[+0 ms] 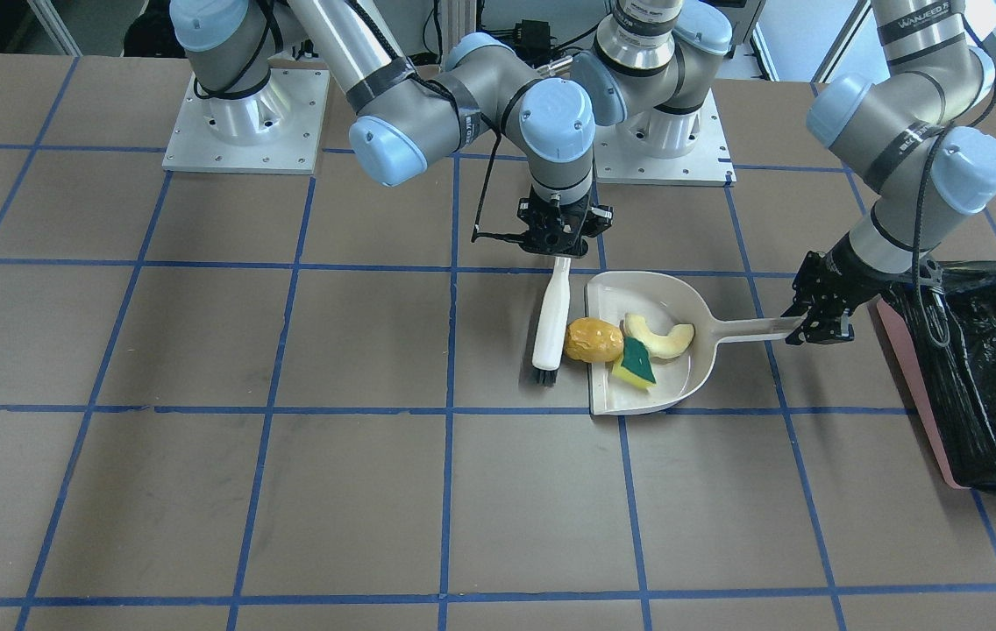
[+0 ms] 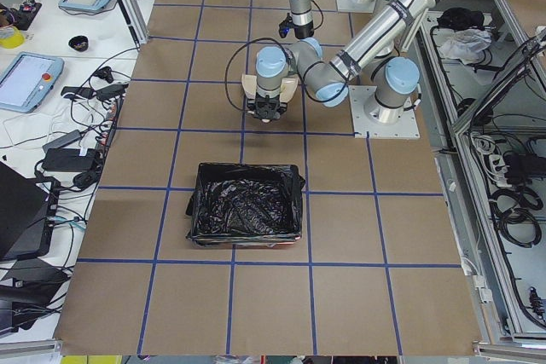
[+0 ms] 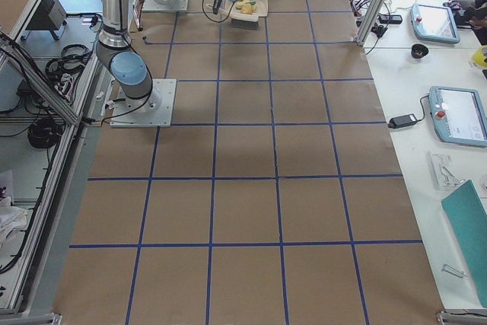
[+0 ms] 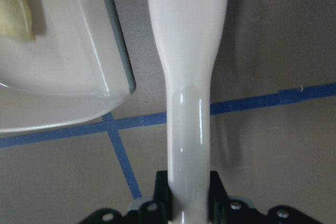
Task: Sweep and dump trash into bin
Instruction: 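Sweep the yellow potato into the dustpan with the right gripper's brush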
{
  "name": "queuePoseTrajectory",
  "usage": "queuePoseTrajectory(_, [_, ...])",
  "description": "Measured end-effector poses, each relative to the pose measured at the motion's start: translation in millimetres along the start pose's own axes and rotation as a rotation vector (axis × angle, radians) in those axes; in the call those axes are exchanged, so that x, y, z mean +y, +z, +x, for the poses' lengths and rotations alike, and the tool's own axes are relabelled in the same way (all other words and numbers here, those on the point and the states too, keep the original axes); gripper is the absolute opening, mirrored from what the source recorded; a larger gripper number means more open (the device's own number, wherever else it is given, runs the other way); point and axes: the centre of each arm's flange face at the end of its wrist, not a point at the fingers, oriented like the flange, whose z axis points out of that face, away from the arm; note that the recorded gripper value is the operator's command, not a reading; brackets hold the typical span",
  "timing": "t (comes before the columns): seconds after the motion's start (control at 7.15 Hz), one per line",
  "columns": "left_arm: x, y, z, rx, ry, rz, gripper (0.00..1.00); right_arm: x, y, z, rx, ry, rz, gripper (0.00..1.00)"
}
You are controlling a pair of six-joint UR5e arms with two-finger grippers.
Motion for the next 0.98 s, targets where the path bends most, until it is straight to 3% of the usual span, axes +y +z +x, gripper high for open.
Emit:
queuePoseTrajectory(0.56, [3,2,0,-0.003,-0.001,-0.004,0.0,6,4,-55,-0.096,0.003,0.025,0.0])
queuePoseTrajectory(0.98, [3,3,1,0.001,-0.001,-0.01,0.0,8,1,-69,-0.095,0.018,0.03,0.0])
